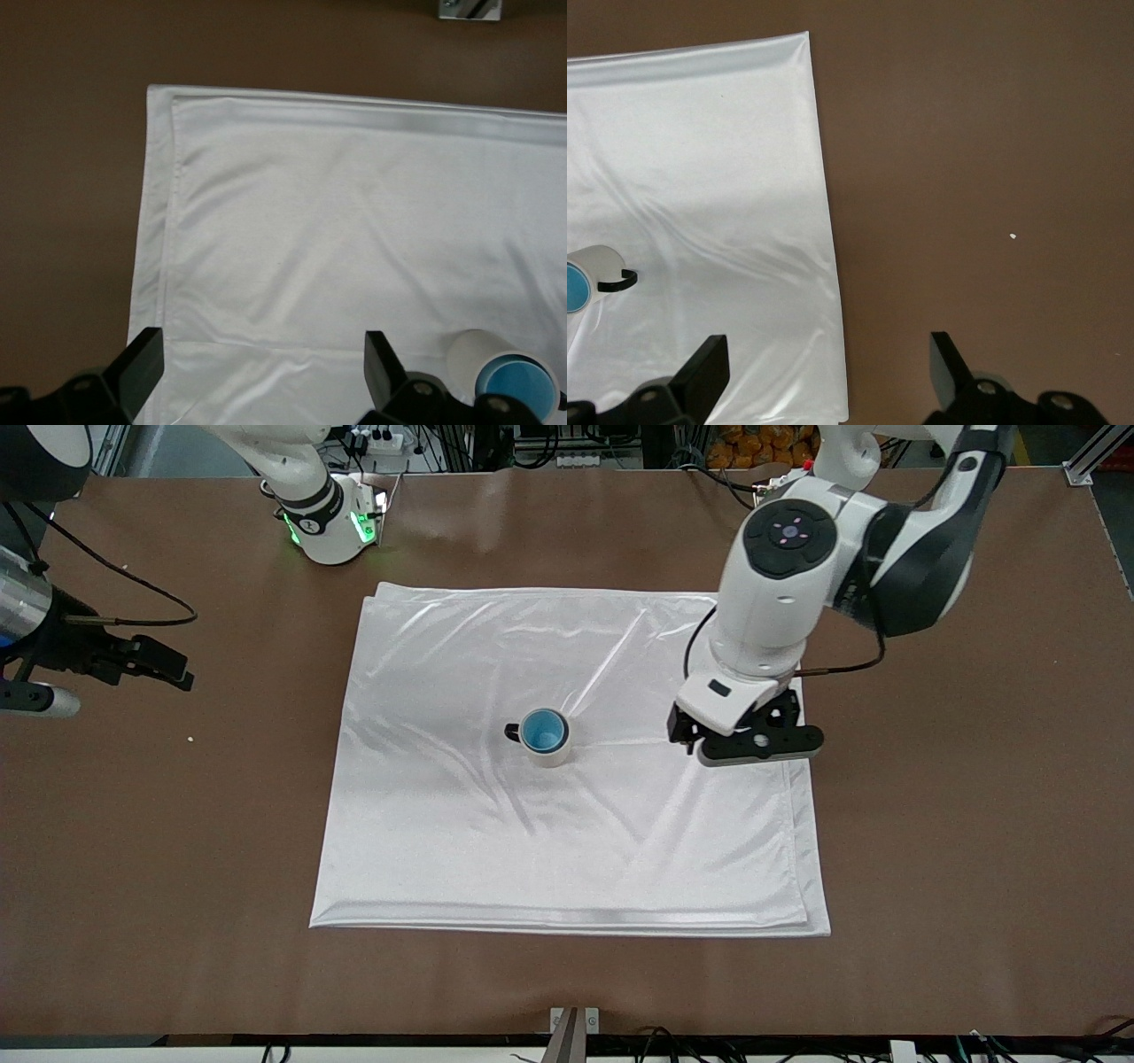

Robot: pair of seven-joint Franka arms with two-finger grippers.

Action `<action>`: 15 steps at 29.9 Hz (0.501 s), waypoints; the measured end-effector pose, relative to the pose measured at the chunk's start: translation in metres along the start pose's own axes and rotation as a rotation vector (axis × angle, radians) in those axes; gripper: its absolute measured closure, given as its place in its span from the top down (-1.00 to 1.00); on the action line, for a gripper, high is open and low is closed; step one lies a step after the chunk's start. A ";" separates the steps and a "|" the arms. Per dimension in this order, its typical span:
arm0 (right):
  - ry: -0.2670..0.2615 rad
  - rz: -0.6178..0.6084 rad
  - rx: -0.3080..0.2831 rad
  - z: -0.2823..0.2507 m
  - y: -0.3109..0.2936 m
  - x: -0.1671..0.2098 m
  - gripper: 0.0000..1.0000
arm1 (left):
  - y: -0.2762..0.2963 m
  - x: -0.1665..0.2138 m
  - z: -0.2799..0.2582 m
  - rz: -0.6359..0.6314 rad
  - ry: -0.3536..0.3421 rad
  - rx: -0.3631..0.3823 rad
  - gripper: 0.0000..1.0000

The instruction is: Place blue cup into white mug on cloth

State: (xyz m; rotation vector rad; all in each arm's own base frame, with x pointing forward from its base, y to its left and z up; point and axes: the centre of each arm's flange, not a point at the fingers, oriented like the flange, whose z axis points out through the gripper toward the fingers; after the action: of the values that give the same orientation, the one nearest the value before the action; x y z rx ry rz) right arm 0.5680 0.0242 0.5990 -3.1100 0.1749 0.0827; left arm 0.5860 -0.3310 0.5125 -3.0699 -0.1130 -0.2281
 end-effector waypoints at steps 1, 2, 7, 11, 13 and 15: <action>0.001 0.000 0.000 0.000 0.000 0.000 1.00 | -0.009 0.003 -0.003 -0.013 -0.004 0.002 1.00; 0.001 0.000 0.000 -0.001 0.000 0.000 1.00 | -0.017 0.006 -0.007 -0.025 -0.009 0.003 1.00; 0.003 0.001 0.000 -0.002 0.001 0.000 1.00 | -0.058 0.020 -0.025 -0.085 -0.019 -0.007 1.00; 0.003 0.004 0.001 -0.002 0.002 0.000 1.00 | -0.088 0.029 -0.039 -0.106 -0.028 -0.041 1.00; 0.004 0.004 0.001 -0.002 0.002 0.000 1.00 | -0.104 0.035 -0.043 -0.109 -0.026 -0.049 1.00; 0.003 0.004 0.001 -0.002 0.002 0.000 1.00 | -0.120 0.040 -0.045 -0.103 -0.024 -0.053 1.00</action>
State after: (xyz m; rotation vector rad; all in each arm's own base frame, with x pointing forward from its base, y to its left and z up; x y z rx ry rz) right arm 0.5683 0.0220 0.6011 -3.1093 0.1812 0.0774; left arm 0.6099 -0.2117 0.5701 -3.1237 -0.2714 -0.2030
